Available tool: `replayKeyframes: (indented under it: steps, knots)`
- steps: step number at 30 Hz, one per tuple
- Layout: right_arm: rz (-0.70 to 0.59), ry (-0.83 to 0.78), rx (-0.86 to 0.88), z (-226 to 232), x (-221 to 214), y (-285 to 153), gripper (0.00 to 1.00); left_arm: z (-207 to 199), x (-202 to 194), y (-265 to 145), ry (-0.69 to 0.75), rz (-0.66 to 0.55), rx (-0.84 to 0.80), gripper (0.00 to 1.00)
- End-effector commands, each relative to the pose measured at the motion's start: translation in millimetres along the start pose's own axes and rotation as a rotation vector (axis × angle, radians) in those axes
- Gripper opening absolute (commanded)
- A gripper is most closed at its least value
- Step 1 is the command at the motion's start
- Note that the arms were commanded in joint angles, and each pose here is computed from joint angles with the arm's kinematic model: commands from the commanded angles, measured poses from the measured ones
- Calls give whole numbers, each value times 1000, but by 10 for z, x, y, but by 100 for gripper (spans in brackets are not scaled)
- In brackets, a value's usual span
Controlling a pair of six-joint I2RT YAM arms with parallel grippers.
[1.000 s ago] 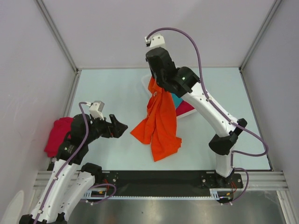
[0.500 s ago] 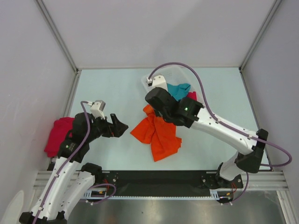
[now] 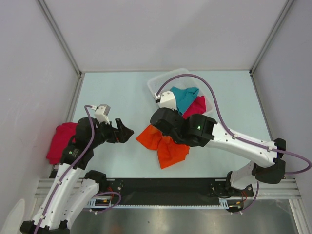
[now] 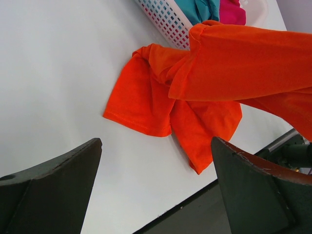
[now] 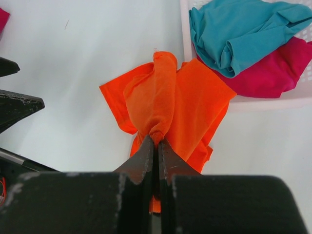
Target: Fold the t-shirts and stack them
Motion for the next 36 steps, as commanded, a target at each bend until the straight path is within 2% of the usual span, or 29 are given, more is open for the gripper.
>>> replayKeyframes:
  steps: [1,10,17,19,20,21,24,30,36]
  knots:
    - [-36,57,-12,5,88,-64,0,1,62,8,14,-45,0,100]
    - [6,112,88,268,-74,-144,0,12,62,22,12,-43,7,99]
    - [24,79,61,343,-189,-71,1,11,66,40,11,-41,3,100]
    - [30,77,44,318,-200,-19,7,10,68,43,12,-39,0,100]
    - [34,83,29,278,-188,30,14,8,71,35,11,-44,0,100]
    - [41,79,26,255,-207,61,30,8,69,40,11,-41,0,100]
    - [44,107,38,186,-172,148,43,4,68,29,13,-46,-2,100]
    - [20,135,4,-11,-51,228,54,4,72,26,14,-45,-1,100]
    - [-27,197,-25,-272,168,103,55,-39,143,61,9,-35,-39,100]
Point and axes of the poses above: each gripper's point midway between its finger pads, its own y axis out along the fingers, its own z axis along the line the jaws close on, x = y × z, the point moved 9 cm from there along -y, back along the fingers, and after that the axes turned 5 degrees about y, right-handed, at the moved point
